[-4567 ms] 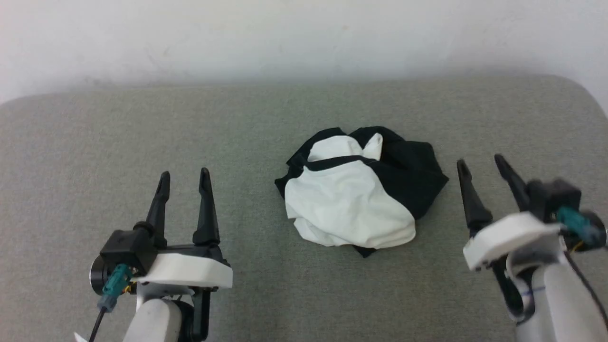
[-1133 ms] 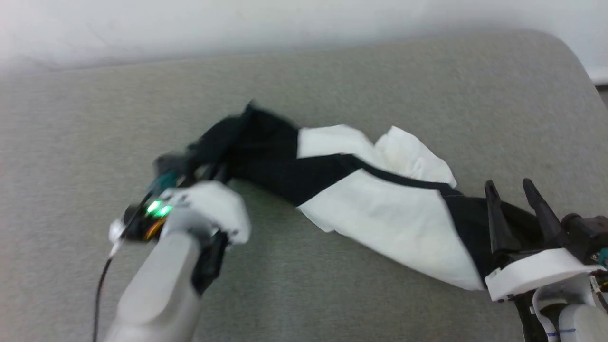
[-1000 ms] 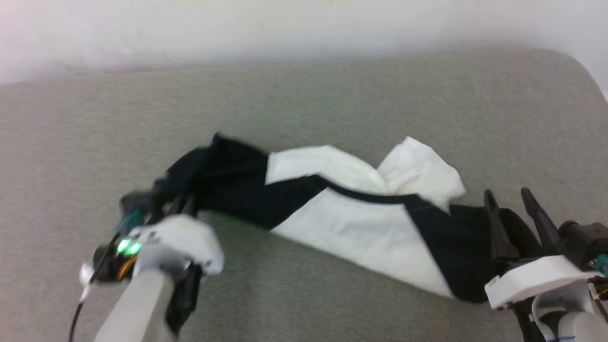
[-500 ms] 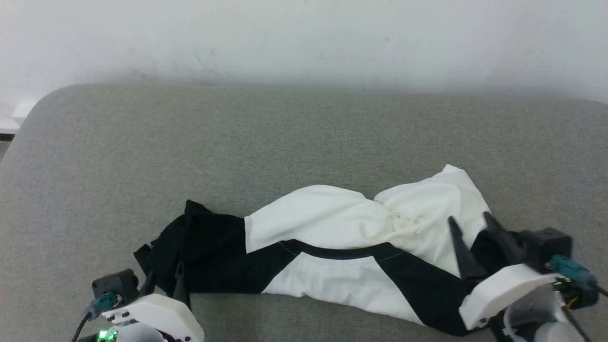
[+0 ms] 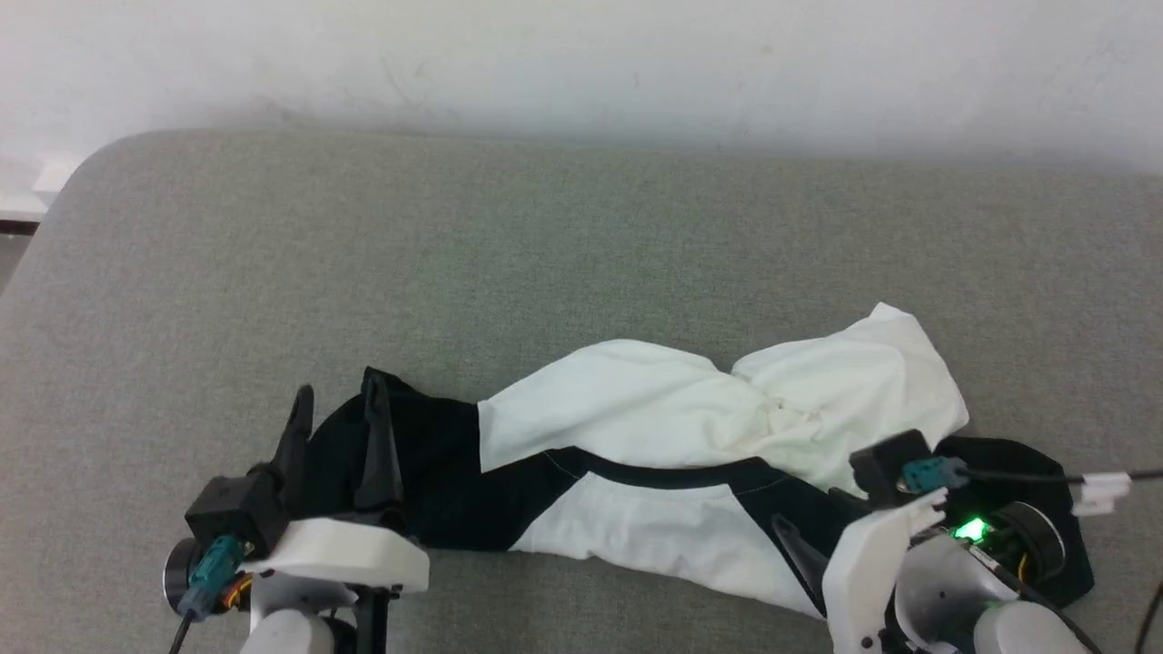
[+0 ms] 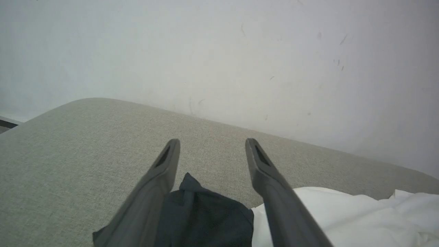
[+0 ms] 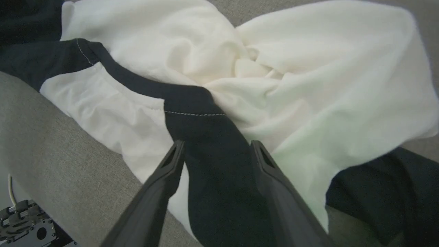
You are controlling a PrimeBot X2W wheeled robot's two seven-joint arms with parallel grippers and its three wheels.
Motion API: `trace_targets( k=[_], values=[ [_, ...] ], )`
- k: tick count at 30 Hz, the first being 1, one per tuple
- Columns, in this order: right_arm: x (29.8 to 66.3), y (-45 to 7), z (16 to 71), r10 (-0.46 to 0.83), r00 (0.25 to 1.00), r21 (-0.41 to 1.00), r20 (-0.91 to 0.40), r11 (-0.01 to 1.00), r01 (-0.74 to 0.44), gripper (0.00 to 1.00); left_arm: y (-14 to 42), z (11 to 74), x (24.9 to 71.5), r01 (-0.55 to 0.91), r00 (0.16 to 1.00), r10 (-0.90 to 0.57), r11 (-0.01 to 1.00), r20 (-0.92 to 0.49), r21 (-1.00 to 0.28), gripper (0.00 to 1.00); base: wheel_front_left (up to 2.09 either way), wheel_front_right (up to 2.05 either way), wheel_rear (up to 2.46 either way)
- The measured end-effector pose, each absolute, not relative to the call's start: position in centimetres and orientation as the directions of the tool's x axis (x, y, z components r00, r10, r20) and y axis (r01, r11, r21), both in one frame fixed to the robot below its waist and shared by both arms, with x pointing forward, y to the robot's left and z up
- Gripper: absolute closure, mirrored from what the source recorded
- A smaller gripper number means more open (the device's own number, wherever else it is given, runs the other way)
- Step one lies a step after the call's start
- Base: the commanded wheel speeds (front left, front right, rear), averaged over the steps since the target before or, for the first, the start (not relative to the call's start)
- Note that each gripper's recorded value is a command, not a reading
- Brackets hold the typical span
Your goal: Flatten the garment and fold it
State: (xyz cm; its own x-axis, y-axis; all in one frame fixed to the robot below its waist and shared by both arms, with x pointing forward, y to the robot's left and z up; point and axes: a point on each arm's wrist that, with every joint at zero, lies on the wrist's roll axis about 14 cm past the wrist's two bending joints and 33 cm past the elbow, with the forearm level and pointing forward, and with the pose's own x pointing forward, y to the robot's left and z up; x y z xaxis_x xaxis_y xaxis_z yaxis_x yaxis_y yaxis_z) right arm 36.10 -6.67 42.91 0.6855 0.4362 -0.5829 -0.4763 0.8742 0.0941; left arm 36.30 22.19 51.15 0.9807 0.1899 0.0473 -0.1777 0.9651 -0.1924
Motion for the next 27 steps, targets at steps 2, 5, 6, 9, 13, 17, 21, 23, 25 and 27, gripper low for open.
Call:
trace_targets(
  k=[2, 5, 6, 9, 13, 17, 21, 23, 25, 27],
  values=[
    [35.9, -6.3, 42.1, 0.440, 0.638, 0.105, -0.632, 0.864, -0.493, 0.43, 22.0, 51.6, 36.6, -0.172, 0.980, 0.187, 0.967, 0.068, -0.190, 0.00, 0.00, 0.00, 0.00],
    [35.6, -5.6, 41.5, 0.460, 0.585, 0.141, -0.668, 0.850, -0.507, 1.00, 21.9, 51.5, 36.8, -0.176, 0.979, 0.192, 0.965, 0.070, -0.192, 0.00, 0.00, 0.00, 0.00],
    [35.6, -5.4, 41.6, 0.470, 0.577, 0.154, -0.668, 0.846, -0.510, 1.00, 21.9, 51.5, 36.8, -0.176, 0.979, 0.192, 0.965, 0.071, -0.194, 0.00, 0.00, 0.00, 0.00],
    [35.1, -4.5, 42.1, 0.515, 0.550, 0.220, -0.658, 0.830, -0.513, 1.00, 22.1, 51.5, 36.7, -0.186, 0.976, 0.203, 0.964, 0.075, -0.188, 0.00, 0.00, 0.00, 0.00],
    [33.9, -3.6, 43.2, 0.573, 0.514, 0.296, -0.638, 0.800, -0.522, 1.00, 22.3, 51.6, 36.5, -0.192, 0.975, 0.210, 0.963, 0.080, -0.190, 0.00, 0.00, 0.00, 0.00],
    [33.5, -4.5, 44.4, 0.575, 0.542, 0.294, -0.613, 0.803, -0.519, 1.00, 22.0, 51.3, 36.3, -0.183, 0.977, 0.200, 0.964, 0.074, -0.191, 0.00, 0.00, 0.00, 0.00],
    [35.7, -7.1, 45.7, 0.490, 0.677, 0.167, -0.550, 0.858, -0.485, 0.00, 21.4, 51.4, 36.6, -0.164, 0.980, 0.181, 0.968, 0.082, -0.189, 0.00, 0.00, 0.00, 0.00],
    [36.2, -7.8, 45.5, 0.463, 0.702, 0.138, -0.542, 0.872, -0.469, 0.00, 21.3, 51.3, 36.7, -0.158, 0.981, 0.176, 0.970, 0.079, -0.187, 0.00, 0.00, 0.00, 0.00],
    [36.6, -7.7, 45.0, 0.455, 0.708, 0.126, -0.540, 0.876, -0.466, 0.00, 21.2, 51.1, 36.8, -0.154, 0.982, 0.171, 0.970, 0.076, -0.186, 0.00, 0.00, 0.00, 0.00],
    [37.0, -7.8, 44.5, 0.447, 0.711, 0.108, -0.544, 0.877, -0.469, 0.00, 21.1, 50.9, 36.9, -0.156, 0.983, 0.171, 0.970, 0.069, -0.188, 0.00, 0.00, 0.00, 0.00]
  ],
)
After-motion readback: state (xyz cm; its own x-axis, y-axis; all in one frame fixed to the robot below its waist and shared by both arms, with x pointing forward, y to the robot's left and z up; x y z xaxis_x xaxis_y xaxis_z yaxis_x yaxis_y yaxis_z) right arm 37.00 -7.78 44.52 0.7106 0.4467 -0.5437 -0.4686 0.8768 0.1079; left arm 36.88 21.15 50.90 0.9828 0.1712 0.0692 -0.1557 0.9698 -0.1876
